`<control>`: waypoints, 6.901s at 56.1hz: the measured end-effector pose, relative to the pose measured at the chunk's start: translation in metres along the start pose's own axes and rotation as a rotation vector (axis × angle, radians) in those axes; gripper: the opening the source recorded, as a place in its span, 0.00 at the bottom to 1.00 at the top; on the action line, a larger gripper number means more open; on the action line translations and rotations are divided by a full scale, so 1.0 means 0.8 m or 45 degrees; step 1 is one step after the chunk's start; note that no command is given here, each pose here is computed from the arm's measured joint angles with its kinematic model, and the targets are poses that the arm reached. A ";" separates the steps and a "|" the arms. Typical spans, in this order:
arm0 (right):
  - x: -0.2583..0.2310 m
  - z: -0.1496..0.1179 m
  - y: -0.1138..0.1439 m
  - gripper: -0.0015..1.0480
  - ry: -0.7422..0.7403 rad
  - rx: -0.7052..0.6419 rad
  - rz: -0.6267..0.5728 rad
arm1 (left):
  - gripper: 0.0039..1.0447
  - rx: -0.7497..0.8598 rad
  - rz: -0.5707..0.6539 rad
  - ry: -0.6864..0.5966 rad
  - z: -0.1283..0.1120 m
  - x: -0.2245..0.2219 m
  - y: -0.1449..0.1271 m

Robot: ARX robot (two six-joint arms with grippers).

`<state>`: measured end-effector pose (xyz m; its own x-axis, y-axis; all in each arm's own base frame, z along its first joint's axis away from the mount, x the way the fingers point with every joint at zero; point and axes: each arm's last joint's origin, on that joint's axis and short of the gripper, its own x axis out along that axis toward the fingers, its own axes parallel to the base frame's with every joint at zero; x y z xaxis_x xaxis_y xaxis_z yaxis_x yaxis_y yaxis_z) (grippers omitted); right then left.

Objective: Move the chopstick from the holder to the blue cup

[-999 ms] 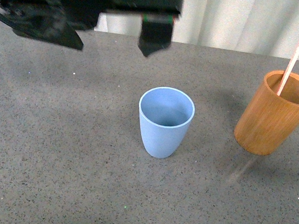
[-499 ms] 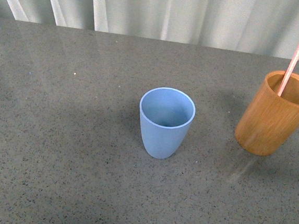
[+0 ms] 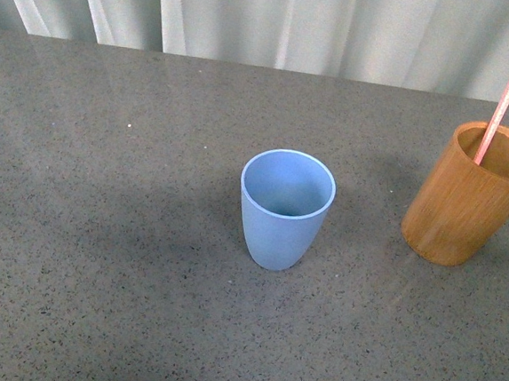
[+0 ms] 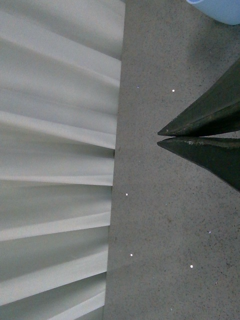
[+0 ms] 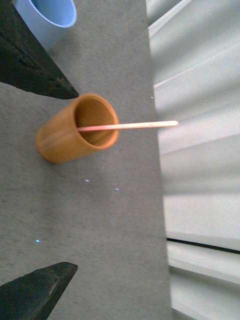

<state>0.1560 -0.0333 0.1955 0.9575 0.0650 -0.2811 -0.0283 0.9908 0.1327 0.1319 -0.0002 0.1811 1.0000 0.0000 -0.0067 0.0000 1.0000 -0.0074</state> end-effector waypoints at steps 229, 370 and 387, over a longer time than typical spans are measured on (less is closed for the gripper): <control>0.107 0.009 0.091 0.01 -0.344 -0.167 -0.049 | 0.03 0.004 -0.002 -0.028 -0.015 -0.044 0.000; -0.060 -0.055 0.040 0.01 -0.395 -0.164 -0.055 | 0.03 0.004 -0.001 -0.030 -0.015 -0.044 0.000; -0.060 -0.055 0.040 0.12 -0.394 -0.164 -0.055 | 0.07 0.004 -0.002 -0.030 -0.015 -0.044 0.000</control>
<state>0.0965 0.0003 0.1713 0.9998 0.0031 0.0208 -0.0031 1.0000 0.0002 0.0967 -0.0002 0.1697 0.9999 -0.0015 0.0170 0.0016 1.0000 -0.0044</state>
